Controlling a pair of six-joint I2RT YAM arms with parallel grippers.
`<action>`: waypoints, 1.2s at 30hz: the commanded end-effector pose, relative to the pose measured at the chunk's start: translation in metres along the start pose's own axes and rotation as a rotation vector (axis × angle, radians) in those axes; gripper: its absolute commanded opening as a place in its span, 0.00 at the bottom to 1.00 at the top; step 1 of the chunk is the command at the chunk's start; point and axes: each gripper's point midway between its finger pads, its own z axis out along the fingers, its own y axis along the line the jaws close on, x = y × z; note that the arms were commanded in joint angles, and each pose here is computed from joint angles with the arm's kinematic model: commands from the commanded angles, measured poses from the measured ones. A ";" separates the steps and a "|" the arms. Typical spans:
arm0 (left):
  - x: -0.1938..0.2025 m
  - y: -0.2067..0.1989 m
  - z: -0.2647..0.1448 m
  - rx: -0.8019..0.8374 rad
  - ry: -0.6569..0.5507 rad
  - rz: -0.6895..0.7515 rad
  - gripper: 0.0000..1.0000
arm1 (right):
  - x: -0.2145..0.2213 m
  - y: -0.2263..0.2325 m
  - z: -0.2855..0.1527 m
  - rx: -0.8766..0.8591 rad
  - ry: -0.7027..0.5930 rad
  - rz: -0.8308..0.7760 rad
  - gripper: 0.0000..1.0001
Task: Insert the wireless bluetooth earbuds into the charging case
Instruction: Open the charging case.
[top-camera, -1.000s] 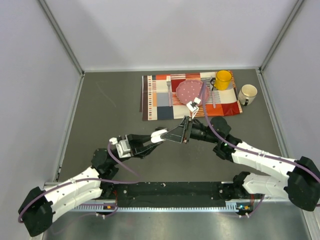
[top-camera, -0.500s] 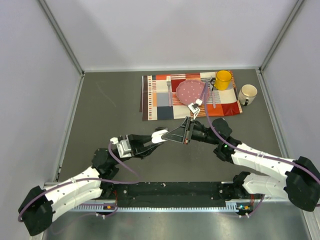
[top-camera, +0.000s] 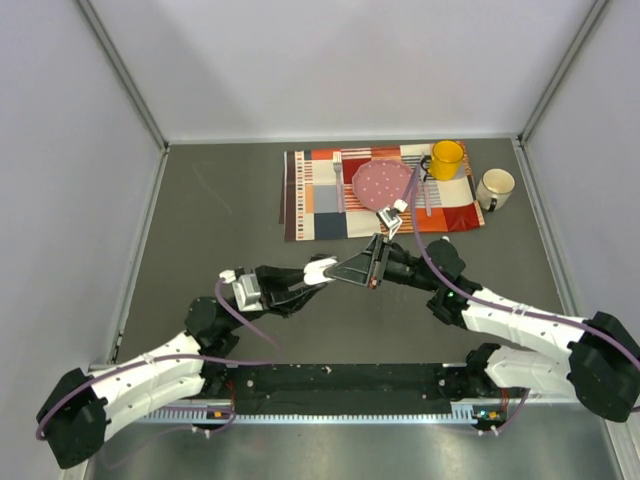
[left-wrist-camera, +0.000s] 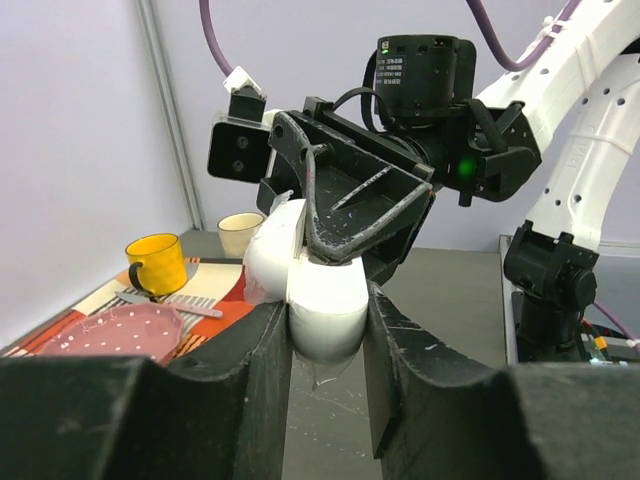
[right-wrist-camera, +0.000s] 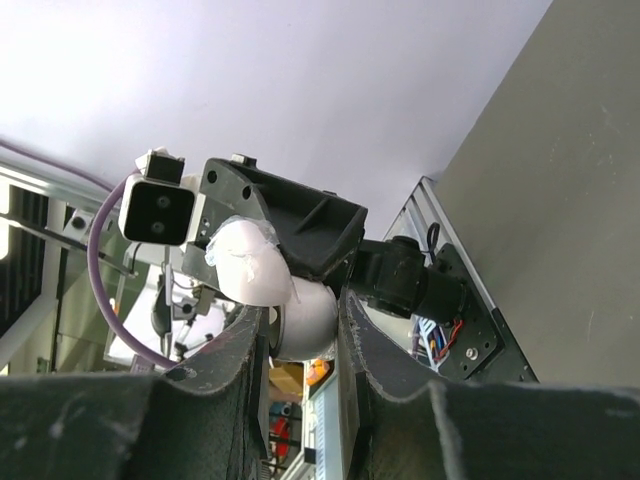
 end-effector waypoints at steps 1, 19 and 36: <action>-0.018 0.016 0.001 -0.094 -0.078 -0.025 0.40 | -0.002 0.027 -0.002 -0.122 -0.001 -0.069 0.00; -0.018 0.013 0.005 -0.066 -0.080 -0.027 0.43 | -0.001 0.022 0.001 -0.101 0.005 -0.060 0.00; -0.023 0.015 0.008 -0.074 -0.096 -0.032 0.48 | -0.005 0.000 0.003 0.016 -0.017 -0.055 0.00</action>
